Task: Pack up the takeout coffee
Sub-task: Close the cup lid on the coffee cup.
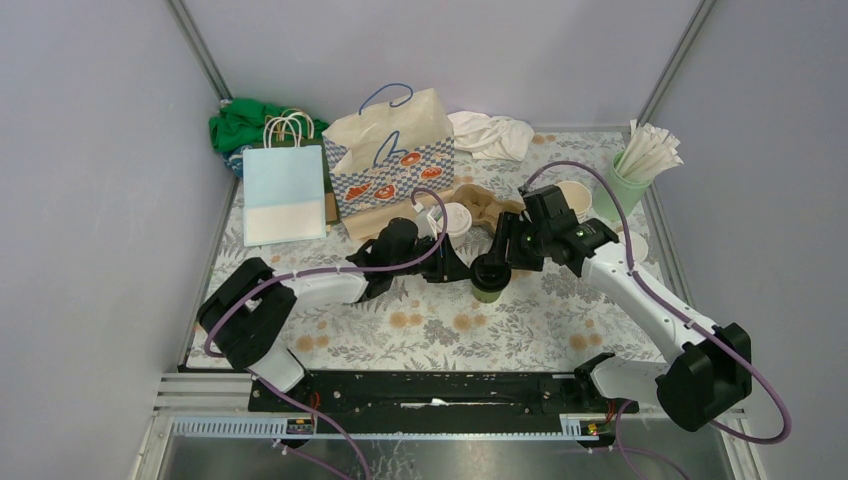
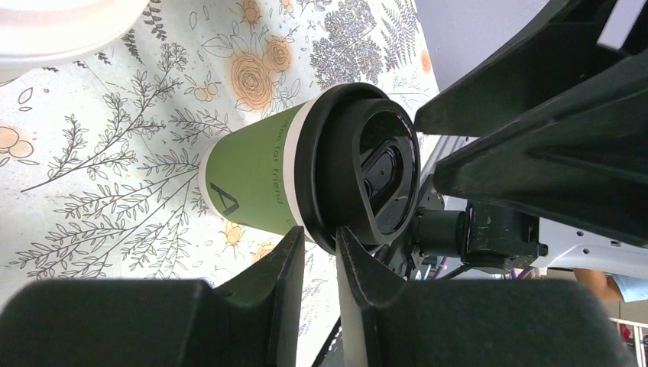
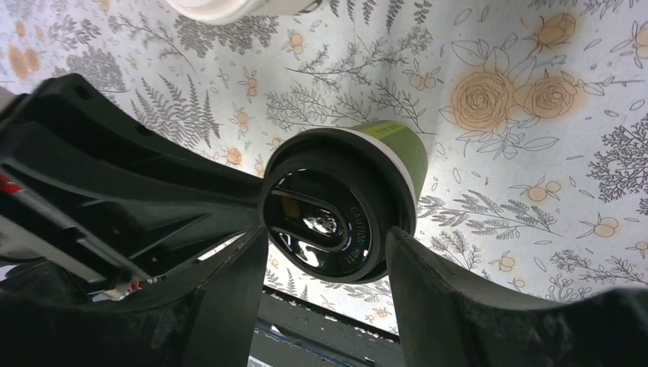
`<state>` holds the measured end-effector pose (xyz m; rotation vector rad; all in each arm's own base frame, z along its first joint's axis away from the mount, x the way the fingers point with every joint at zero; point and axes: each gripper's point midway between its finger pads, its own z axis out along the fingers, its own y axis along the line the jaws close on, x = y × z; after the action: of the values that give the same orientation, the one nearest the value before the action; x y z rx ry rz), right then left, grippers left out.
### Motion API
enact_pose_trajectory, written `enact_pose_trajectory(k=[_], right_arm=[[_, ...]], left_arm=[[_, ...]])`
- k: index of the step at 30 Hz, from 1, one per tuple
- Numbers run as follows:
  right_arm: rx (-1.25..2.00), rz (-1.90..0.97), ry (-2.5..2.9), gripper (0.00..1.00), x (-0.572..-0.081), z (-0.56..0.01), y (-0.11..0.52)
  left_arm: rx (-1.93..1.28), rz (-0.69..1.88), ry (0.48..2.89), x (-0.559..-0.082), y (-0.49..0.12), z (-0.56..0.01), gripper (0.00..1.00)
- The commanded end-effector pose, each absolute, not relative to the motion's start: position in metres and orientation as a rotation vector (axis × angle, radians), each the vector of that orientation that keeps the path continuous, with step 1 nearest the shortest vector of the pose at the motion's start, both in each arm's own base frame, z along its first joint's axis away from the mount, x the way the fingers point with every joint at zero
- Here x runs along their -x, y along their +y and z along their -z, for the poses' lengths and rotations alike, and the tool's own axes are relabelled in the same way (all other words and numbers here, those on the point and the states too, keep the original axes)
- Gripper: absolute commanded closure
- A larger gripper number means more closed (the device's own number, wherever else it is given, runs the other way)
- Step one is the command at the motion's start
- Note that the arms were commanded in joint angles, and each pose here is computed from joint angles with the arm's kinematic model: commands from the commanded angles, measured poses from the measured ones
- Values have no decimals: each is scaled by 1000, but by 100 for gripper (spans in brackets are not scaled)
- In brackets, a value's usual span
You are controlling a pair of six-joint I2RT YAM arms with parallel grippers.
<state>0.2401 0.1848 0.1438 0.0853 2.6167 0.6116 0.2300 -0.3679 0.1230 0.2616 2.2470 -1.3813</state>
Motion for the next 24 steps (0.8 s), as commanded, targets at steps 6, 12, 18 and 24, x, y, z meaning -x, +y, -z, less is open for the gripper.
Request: enact_pose_trajectory(k=[6,12,18,24], right_arm=[[-46,-611,2593,33,-244,-164,186],[-93,-490,2572,51,-251,-167,168],[-134,-507,2568,60,-252,-164,159],[-192,-569,2569,65,-252,-154,152]], left_arm=[[-289,1337,2191,-240,-367,-142,73],[-295,1345,2176,-239,-368,-150,72],[-299,1349,2163,-241,-369,-156,71],[-302,1358,2149,-243,-372,-164,71]])
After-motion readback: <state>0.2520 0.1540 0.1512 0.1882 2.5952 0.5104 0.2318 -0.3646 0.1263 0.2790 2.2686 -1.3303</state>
